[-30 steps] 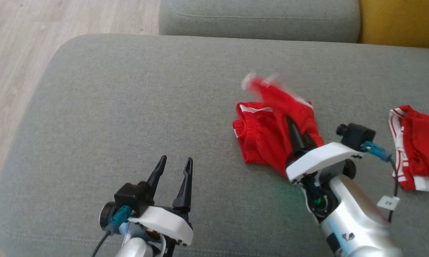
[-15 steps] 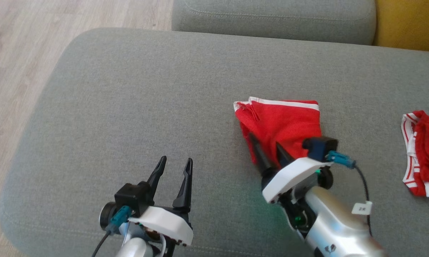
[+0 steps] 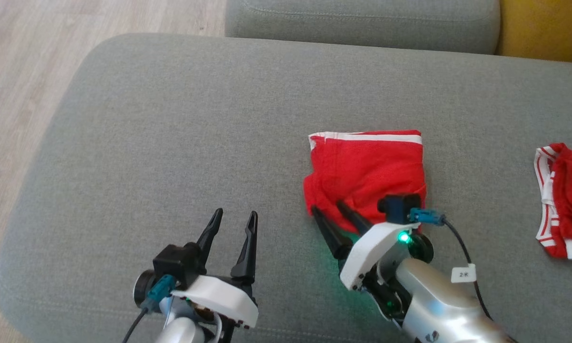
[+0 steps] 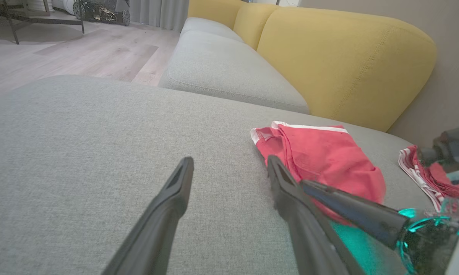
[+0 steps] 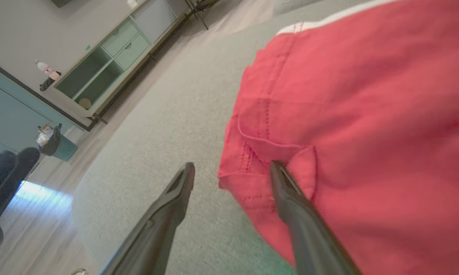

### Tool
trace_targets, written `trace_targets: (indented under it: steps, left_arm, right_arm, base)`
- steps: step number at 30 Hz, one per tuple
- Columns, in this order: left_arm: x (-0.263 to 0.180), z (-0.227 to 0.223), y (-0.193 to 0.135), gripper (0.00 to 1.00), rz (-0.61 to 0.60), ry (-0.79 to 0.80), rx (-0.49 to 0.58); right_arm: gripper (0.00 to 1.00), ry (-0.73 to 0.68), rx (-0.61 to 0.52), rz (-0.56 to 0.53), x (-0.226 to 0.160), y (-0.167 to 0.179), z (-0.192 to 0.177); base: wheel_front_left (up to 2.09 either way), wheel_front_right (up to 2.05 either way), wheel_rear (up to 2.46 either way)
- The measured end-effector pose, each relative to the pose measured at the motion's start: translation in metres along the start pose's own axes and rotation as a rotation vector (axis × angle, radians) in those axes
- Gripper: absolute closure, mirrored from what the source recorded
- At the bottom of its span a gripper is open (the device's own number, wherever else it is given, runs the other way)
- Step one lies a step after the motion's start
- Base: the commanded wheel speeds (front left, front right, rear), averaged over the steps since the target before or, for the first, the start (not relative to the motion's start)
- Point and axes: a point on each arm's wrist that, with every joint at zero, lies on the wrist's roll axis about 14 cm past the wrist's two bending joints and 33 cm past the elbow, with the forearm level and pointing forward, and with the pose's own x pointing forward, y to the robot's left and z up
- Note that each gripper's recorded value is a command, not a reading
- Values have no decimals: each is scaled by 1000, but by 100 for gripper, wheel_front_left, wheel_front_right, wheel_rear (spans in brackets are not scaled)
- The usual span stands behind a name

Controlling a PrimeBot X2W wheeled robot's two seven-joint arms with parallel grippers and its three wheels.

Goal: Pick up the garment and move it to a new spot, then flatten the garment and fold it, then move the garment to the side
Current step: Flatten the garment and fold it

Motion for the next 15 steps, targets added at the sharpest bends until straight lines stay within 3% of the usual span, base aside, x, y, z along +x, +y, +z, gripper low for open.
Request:
trace_targets:
  steps: [6,15]
  left_arm:
    - [3,-2,-4,0,-13,5,-1]
    - [10,4,-11,0,-39,-11,-3]
  right_arm:
    - [0,33,7,-20,-2,-7,-5]
    - [0,-154,-114,-69,-8,-26,50]
  base:
    - [0,0,0]
    - [0,0,0]
